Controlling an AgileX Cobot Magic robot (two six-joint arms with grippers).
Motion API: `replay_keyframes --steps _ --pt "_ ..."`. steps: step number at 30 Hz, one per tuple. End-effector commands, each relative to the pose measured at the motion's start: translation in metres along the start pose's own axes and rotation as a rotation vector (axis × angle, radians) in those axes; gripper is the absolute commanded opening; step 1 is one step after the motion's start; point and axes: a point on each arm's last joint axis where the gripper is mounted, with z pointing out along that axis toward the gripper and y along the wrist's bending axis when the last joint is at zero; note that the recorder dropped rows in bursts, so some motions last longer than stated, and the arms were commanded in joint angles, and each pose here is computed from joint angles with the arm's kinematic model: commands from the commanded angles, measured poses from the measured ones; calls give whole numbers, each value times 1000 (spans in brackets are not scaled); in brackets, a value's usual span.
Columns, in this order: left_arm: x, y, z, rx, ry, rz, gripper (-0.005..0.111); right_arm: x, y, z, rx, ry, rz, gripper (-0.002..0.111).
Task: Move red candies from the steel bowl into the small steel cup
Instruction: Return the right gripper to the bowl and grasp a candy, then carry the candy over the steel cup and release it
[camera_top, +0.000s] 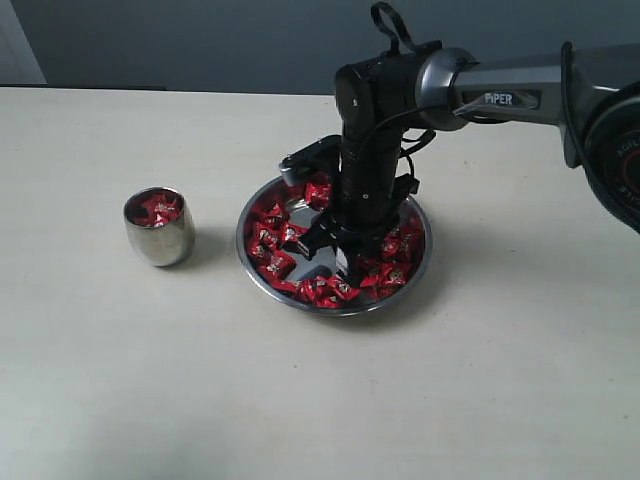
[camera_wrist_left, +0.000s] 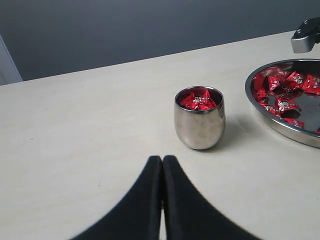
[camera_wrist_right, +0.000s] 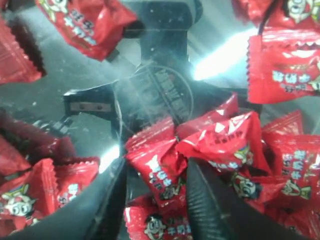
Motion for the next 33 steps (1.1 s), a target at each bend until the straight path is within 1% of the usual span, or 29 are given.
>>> replay_keyframes --steps 1,4,6,10,17,22,24,26,30,33 --pt "-1 0 0 4 -15 -6 0 1 -4 -2 26 8 -13 25" --pt "-1 0 0 4 -15 -6 0 1 -5 -2 36 10 -18 7" --pt "-1 0 0 4 -15 -6 0 1 -6 -2 50 13 -24 1" --pt "-1 0 0 4 -15 -6 0 1 -6 -7 52 -3 -25 1" --pt "-1 0 0 4 -15 -6 0 -6 -4 -34 62 -140 -19 1" --pt "-1 0 0 4 -15 -6 0 -8 2 -57 14 -241 11 0" --pt "-1 0 0 4 -15 -6 0 -13 8 -65 -31 -315 29 0" --pt "-1 0 0 4 -15 -6 0 -19 18 -71 -77 -392 13 0" --pt "-1 0 0 4 -15 -6 0 -35 54 -79 -202 -569 -83 0" --pt "-1 0 0 4 -15 -6 0 -47 79 -80 -227 -700 -140 0"
